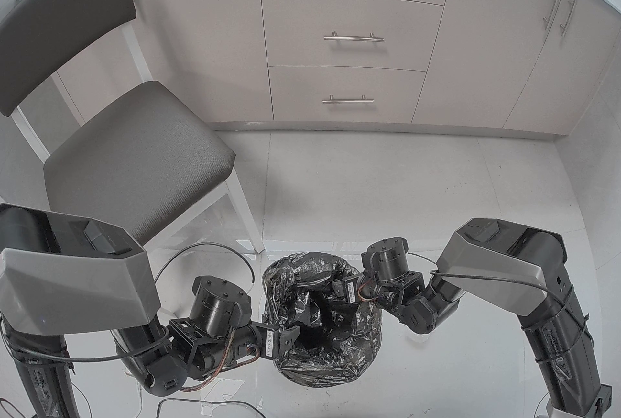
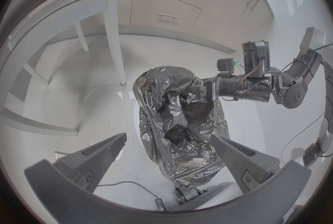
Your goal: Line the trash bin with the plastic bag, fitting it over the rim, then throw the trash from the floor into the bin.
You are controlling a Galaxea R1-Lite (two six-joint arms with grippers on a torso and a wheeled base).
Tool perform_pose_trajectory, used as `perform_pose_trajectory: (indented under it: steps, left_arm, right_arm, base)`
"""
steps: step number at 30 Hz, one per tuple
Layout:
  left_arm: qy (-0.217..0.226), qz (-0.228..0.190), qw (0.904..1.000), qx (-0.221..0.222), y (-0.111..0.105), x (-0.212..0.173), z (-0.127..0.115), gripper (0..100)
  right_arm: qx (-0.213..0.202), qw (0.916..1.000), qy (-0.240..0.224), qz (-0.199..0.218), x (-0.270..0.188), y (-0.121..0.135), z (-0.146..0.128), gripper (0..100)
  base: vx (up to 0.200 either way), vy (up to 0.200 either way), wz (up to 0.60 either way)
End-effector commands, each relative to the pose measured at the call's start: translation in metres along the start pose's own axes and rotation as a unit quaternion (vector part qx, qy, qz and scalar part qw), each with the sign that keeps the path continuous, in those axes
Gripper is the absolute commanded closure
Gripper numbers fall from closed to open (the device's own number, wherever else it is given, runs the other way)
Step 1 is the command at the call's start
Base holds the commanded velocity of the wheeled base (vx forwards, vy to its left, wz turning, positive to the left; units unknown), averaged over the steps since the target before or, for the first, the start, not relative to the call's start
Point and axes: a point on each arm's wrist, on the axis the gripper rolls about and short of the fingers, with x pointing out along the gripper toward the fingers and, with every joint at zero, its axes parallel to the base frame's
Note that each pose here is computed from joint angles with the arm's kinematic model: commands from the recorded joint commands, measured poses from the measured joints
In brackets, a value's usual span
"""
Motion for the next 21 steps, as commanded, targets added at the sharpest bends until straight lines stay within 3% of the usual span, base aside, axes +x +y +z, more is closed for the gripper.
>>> perform_pose_trajectory:
  steps: [1, 11, 21]
  left_arm:
    - [0.011, 0.005, 0.9999, 0.000, 0.002, 0.004, -0.005, 0]
    - [0.010, 0.005, 0.9999, 0.000, 0.003, 0.006, -0.009, 0]
    - [0.011, 0.005, 0.9999, -0.001, 0.003, 0.007, -0.009, 0]
  right_arm:
    - [0.001, 0.9998, -0.004, -0.019, 0.003, -0.002, 0.000, 0]
    - [0.014, 0.9950, -0.023, -0.096, 0.000, -0.013, 0.007, 0]
    - [0.016, 0.9913, -0.030, -0.127, -0.005, -0.016, 0.010, 0]
  base:
    - [0.000, 0.000, 0.00]
    - [0.000, 0.000, 0.00]
    - [0.000, 0.000, 0.00]
